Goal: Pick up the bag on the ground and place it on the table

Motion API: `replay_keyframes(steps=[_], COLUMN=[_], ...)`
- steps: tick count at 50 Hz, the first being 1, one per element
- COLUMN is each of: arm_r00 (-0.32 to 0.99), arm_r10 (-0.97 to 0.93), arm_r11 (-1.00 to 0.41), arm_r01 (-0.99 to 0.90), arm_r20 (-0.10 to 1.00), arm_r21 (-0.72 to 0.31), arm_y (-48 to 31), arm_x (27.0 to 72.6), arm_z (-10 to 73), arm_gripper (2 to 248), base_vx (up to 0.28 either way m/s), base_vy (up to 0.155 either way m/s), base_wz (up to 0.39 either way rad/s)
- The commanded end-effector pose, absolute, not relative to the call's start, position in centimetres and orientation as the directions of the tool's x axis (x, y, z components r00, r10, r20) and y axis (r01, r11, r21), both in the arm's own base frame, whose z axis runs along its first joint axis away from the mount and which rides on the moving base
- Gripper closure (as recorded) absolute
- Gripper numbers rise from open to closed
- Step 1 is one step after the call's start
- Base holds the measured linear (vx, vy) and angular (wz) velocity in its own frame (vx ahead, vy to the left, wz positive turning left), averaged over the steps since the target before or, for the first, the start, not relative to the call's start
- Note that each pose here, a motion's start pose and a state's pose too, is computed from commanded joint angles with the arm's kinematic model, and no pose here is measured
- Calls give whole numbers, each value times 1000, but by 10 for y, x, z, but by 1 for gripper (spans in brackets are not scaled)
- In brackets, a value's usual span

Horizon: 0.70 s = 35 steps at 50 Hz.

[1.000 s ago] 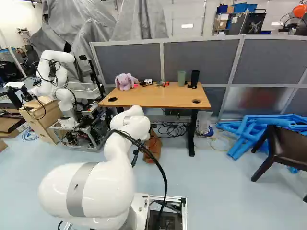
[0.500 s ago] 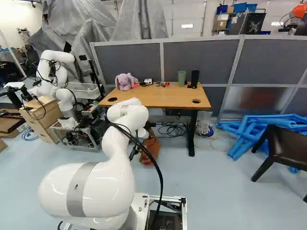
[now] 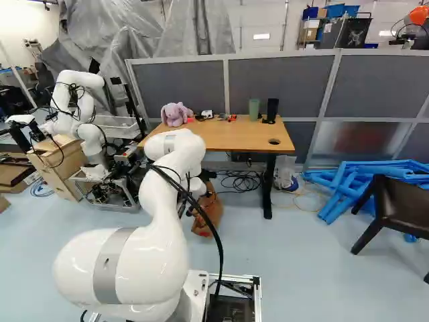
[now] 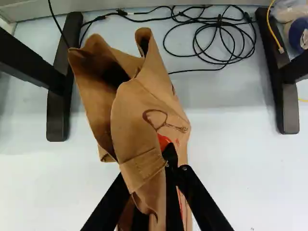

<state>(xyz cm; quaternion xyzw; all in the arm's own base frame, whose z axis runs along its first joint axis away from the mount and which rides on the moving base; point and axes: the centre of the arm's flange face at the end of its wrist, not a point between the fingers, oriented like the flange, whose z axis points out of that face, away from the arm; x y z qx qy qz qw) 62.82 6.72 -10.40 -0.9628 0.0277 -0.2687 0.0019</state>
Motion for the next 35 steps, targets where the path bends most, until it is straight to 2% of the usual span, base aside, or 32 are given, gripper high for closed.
replay_keyframes(steps=[35], arm_r00=[870], arm_r10=[-36], arm_r11=[-999], arm_r01=[-40], arm_r20=[491], arm_r21=[-1], arm_y=[68], arm_x=[580], arm_z=[-91], arm_gripper=[225], base_vx=[0], base_vy=[0], base_wz=[0])
